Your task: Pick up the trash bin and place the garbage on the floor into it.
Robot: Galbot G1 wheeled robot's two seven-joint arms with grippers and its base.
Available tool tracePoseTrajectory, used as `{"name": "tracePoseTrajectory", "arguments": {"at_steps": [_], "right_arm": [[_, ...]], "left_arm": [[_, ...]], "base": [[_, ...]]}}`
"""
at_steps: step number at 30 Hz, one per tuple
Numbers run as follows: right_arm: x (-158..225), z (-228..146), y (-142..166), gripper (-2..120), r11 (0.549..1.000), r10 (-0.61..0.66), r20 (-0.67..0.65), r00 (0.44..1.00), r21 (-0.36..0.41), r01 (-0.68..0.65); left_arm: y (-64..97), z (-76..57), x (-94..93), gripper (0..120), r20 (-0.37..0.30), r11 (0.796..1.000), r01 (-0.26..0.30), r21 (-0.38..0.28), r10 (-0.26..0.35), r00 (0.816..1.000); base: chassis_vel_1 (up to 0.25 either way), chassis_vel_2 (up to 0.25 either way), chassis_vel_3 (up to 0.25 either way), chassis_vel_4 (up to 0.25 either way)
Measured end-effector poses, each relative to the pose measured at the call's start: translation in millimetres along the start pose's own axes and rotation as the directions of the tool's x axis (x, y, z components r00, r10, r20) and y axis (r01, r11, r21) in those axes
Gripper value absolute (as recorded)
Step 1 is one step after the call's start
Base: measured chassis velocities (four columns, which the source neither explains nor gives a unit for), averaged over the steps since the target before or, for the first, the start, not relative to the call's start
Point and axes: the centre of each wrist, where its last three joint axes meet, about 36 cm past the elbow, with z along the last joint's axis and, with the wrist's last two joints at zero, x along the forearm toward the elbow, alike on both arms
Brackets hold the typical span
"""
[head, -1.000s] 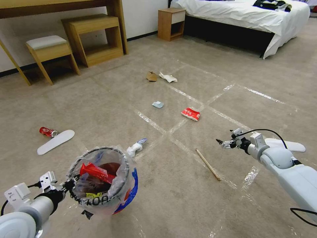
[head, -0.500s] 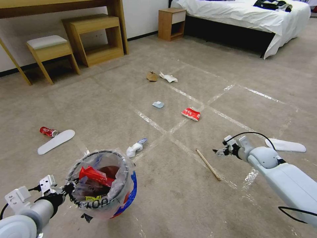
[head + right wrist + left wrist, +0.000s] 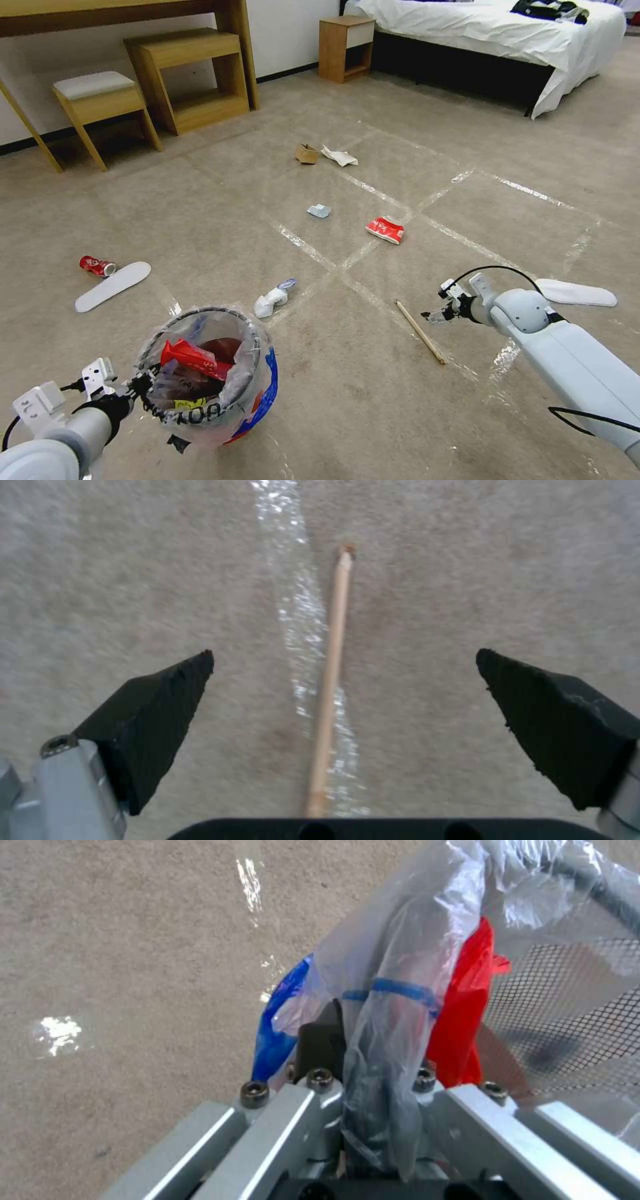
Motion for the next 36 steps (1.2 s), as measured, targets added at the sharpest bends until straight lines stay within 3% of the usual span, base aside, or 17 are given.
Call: {"name": "tracePoseTrajectory", "arguments": {"at_steps": [12,36], "right_arm": [[-23,-2,-7,100,0.996,-0.019,0.005,1.0,-0.089,0.019],[-38,8,-6,100,0.991,0.08,-0.044,0.996,-0.101,-0.084]], "left_arm": [[5.3,-1.2,2.3,0,0.0,1.0,0.018,-0.005,-0.018,1.0],[4.9,2.9,-0.8,0,-0.014,1.0,0.018,-0.007,-0.018,1.0]], "base": [[0.0,0.0,0.0,0.0],[0.0,0.0,0.0,0.0]]}}
